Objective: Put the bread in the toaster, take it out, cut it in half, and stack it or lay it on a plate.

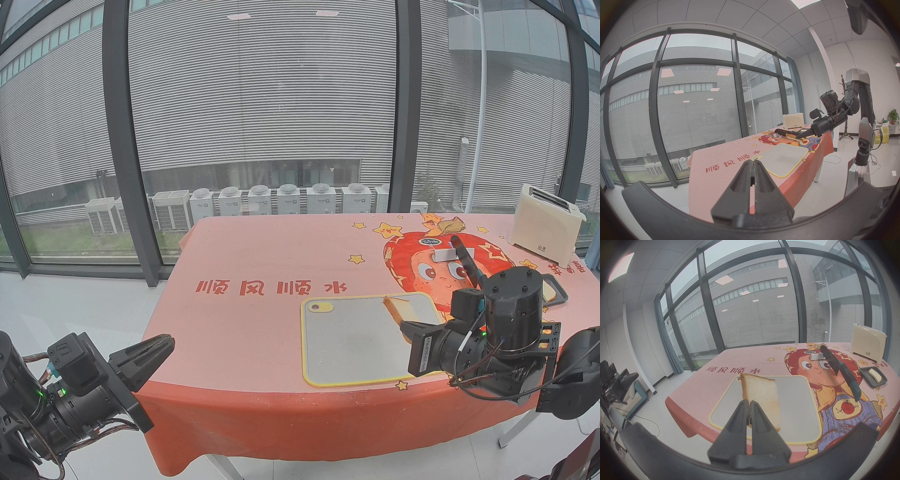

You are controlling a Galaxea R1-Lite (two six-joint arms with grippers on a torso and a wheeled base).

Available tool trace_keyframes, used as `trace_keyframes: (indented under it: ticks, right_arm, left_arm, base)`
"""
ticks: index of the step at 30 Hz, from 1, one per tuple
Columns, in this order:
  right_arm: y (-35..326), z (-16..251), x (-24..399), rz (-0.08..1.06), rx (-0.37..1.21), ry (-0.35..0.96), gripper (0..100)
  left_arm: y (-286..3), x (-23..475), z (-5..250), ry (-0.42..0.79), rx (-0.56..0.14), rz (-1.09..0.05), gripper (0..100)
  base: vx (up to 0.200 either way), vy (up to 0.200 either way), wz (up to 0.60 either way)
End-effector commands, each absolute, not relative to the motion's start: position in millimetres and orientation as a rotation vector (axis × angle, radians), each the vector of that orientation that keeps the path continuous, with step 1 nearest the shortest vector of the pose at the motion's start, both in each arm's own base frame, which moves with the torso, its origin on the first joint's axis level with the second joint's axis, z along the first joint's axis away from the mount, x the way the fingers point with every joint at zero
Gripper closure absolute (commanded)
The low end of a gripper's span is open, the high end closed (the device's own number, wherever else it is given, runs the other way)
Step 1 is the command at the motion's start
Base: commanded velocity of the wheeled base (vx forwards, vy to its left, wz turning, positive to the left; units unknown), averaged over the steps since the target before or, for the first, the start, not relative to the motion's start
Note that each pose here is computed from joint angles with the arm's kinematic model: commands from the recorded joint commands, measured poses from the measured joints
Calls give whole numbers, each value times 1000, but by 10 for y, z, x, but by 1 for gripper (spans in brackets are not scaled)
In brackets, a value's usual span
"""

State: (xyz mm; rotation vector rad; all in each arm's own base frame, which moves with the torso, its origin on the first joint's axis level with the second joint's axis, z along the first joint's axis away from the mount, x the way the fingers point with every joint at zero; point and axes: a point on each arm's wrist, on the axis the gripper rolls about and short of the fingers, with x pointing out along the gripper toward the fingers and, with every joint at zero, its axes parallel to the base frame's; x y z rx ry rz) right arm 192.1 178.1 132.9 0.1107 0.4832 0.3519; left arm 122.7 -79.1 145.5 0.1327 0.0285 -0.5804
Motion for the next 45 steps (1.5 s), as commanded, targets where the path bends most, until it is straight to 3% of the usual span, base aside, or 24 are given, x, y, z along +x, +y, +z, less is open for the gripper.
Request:
trace_keyframes:
  ticks: [1, 42, 45]
  right_arm:
    - [1767, 1309, 1921, 348, 109, 486, 100]
    - [1571, 1343, 2066, 265, 117, 466, 100]
    - [1536, 1346, 2106, 249, 107, 462, 100]
  left_arm:
    - [-790, 1224, 1452, 28, 135, -581, 100]
    - [-793, 1228, 1483, 11, 125, -582, 100]
    - [-794, 1226, 1495, 5, 123, -583, 100]
  base:
    - [0, -200, 0]
    - [0, -200, 0]
    - [0, 0, 0]
